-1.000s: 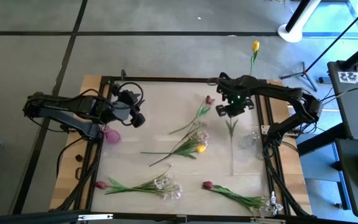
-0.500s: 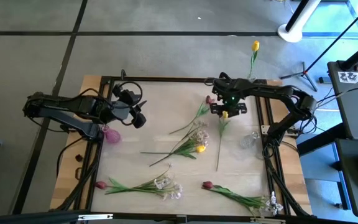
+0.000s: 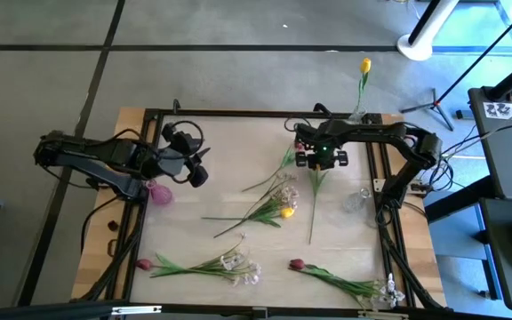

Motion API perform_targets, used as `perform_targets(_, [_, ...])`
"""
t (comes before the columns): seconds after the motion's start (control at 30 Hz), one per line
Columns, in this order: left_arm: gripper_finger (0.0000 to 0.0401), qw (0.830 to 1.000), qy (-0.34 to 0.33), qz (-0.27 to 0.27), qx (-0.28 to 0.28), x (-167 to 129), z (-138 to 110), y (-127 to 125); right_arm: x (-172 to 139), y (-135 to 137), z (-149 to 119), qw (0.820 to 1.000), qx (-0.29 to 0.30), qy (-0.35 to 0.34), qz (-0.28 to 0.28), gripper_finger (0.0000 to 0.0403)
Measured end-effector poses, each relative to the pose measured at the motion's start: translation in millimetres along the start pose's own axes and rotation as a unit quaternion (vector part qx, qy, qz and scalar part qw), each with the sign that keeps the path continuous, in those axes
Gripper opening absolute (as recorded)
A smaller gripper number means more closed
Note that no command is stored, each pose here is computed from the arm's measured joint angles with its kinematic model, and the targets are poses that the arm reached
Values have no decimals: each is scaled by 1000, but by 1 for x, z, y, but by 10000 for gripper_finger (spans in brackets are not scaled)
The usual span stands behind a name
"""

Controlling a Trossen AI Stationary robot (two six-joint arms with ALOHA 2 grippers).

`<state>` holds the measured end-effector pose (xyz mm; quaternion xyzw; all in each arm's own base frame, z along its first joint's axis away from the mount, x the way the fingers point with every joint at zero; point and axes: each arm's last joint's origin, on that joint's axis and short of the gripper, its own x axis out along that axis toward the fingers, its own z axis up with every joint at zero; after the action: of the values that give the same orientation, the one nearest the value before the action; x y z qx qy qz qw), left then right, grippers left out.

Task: Sort flowers into vase by color
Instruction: Put the top yellow flower into the top transparent vase

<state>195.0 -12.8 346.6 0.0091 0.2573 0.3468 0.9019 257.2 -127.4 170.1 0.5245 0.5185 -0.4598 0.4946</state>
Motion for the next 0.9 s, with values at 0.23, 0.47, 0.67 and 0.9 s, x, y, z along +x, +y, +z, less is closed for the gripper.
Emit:
perform_targets(0.23, [131, 999, -5, -44, -7, -14, -5, -13, 18, 3, 5, 999, 5, 2, -32, 61])
perform_targets(0.47, [131, 994, -11, -107, 28, -32, -12, -28, 25, 10, 4, 1000, 3, 5, -19, 8])
perform_targets(0.67, [131, 994, -16, -105, 40, -34, -12, -27, 20, 17, -6, 1000, -1, -12, -7, 13])
perform_targets(0.9, [131, 990, -31, -129, -39, -42, -6, -16, -67, 36, -20, 974, -101, -137, 149, 6])
